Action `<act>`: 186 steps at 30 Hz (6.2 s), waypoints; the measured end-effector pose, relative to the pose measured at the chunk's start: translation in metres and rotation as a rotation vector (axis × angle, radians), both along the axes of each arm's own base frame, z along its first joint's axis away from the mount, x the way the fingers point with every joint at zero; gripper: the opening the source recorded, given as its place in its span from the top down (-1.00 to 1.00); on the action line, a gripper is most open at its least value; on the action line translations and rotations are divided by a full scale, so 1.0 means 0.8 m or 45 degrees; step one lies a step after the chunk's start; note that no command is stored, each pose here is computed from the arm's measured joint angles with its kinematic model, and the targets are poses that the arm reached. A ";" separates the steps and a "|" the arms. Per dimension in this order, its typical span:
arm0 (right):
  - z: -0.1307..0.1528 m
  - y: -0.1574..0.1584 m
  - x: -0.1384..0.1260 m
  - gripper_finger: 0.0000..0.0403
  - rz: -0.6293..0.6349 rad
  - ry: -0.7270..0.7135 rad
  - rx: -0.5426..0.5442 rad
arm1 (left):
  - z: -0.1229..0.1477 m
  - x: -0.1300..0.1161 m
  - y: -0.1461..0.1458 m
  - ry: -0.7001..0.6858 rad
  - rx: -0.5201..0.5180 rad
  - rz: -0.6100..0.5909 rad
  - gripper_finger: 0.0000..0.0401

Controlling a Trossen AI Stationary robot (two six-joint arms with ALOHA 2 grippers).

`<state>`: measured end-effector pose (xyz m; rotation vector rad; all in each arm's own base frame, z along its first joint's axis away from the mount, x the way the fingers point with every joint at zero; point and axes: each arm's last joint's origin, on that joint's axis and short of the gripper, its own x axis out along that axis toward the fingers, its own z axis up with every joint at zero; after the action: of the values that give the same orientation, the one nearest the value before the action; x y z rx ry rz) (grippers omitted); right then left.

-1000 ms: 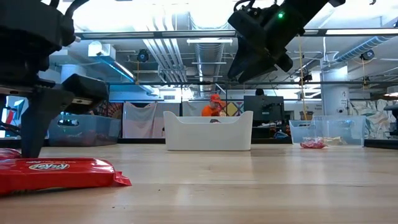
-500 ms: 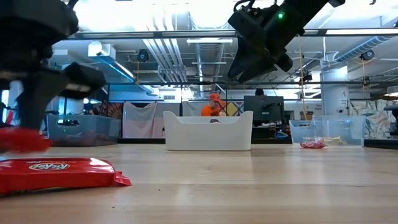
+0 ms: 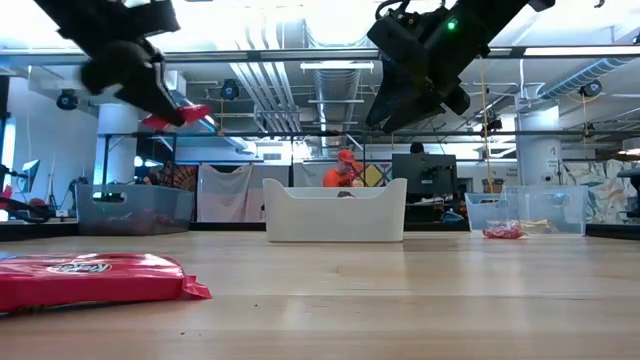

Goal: Sort candy by brand, put in halloween buckets
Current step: Put the red chocolate bar into the black bin, then put the red candy into the transparent bin

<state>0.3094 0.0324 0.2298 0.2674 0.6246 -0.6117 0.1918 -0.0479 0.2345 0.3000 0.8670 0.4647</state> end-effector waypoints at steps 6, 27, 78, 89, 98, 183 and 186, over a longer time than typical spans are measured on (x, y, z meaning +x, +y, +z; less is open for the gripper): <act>0.000 0.000 0.000 0.08 -0.005 -0.001 -0.007 | 0.026 -0.032 0.084 -0.172 -0.053 0.517 0.72; 0.001 0.000 0.001 0.08 -0.028 -0.031 0.016 | 0.004 -0.085 0.255 -0.096 -0.169 1.260 0.28; -0.035 -0.009 -0.067 0.08 -0.479 0.580 0.390 | -0.002 0.002 -0.028 -0.302 -0.465 0.066 0.00; -0.055 -0.086 -0.091 0.10 -0.762 0.718 0.322 | 0.000 0.008 -0.028 -0.350 -0.344 0.045 0.00; -0.105 -0.088 -0.106 0.25 -0.893 0.535 0.404 | 0.000 0.008 -0.028 -0.340 -0.323 0.030 0.00; -0.126 -0.076 -0.094 0.96 -0.886 0.330 0.161 | 0.004 0.011 -0.027 -0.373 -0.242 0.015 0.00; -0.102 -0.072 -0.093 0.96 -0.845 0.241 0.108 | 0.002 0.011 -0.027 -0.376 -0.244 0.015 0.00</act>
<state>0.2348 -0.0255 0.1484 0.5080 0.7464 -1.2599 0.2004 -0.0697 0.2364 0.0477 0.6188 0.4208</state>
